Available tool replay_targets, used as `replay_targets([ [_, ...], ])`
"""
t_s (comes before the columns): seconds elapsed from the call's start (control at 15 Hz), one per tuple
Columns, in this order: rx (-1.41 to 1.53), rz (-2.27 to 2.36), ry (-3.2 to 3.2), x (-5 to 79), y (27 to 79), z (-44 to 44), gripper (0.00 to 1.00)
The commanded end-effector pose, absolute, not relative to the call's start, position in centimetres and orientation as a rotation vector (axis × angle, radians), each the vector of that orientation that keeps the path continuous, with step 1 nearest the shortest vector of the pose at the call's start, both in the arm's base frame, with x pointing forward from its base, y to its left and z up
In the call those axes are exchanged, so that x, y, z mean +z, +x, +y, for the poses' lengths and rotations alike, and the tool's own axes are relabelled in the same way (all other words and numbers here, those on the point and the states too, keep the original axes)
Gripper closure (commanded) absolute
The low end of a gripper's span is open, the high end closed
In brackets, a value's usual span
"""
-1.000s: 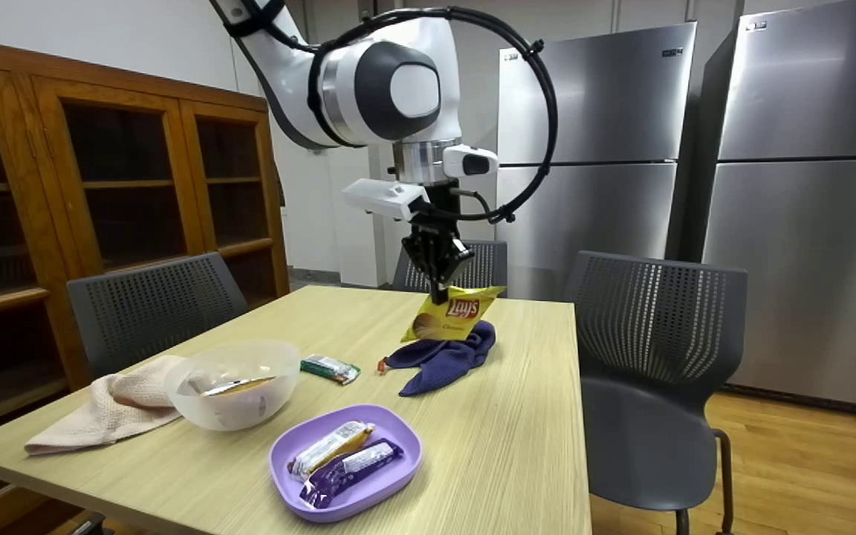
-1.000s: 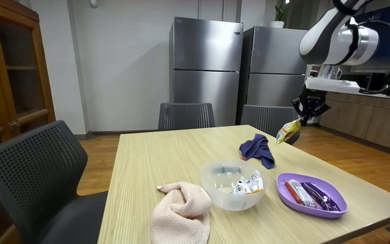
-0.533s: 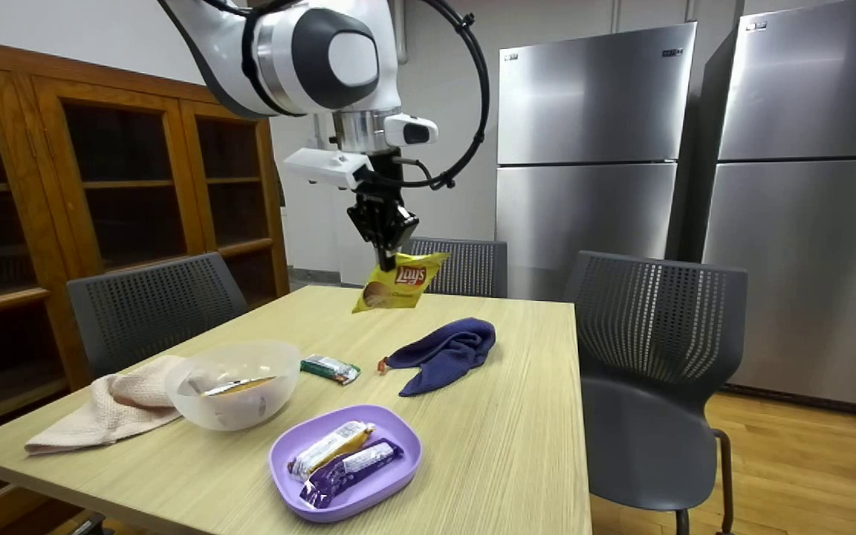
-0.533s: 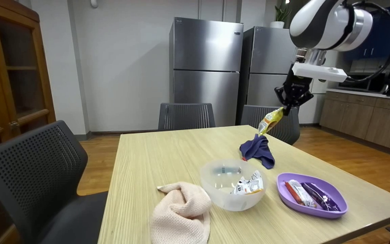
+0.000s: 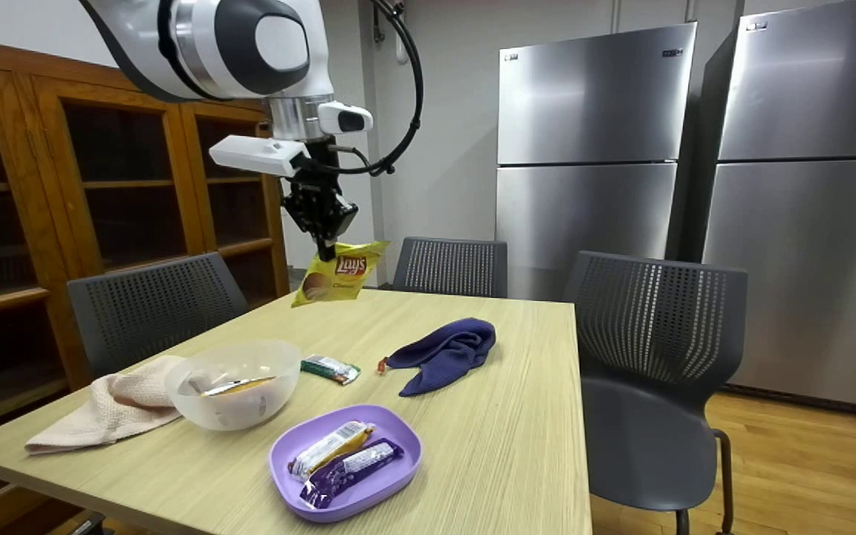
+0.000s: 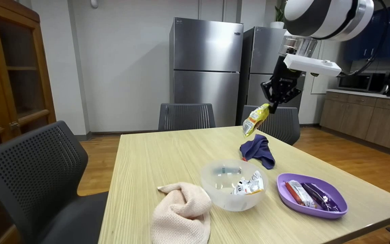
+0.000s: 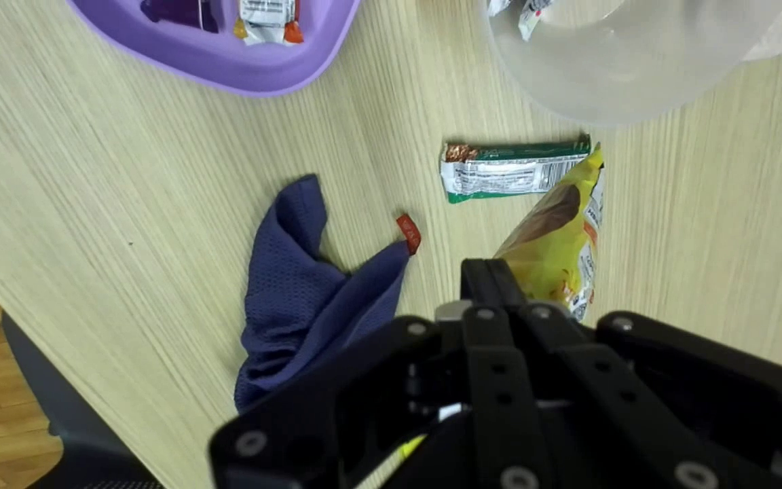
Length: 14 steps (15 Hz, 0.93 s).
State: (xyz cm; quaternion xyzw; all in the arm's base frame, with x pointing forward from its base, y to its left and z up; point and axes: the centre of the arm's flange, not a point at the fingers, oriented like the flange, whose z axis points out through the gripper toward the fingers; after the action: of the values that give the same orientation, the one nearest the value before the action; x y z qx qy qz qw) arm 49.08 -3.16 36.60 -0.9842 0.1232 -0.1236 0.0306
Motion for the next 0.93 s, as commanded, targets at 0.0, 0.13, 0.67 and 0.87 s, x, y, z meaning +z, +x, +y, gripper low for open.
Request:
replay_targets([
  [0.0, -0.41, 0.253, -3.033, 37.1, 46.3, -0.7, 1.0],
  [0.13, -0.393, 0.196, -3.04, 36.7, 45.6, 0.6, 1.0],
  [0.67, -0.29, 0.024, -3.072, 34.1, 43.6, 5.5, 1.0],
  [0.87, -0.237, -0.024, -3.078, 32.8, 43.2, 7.2, 1.0],
])
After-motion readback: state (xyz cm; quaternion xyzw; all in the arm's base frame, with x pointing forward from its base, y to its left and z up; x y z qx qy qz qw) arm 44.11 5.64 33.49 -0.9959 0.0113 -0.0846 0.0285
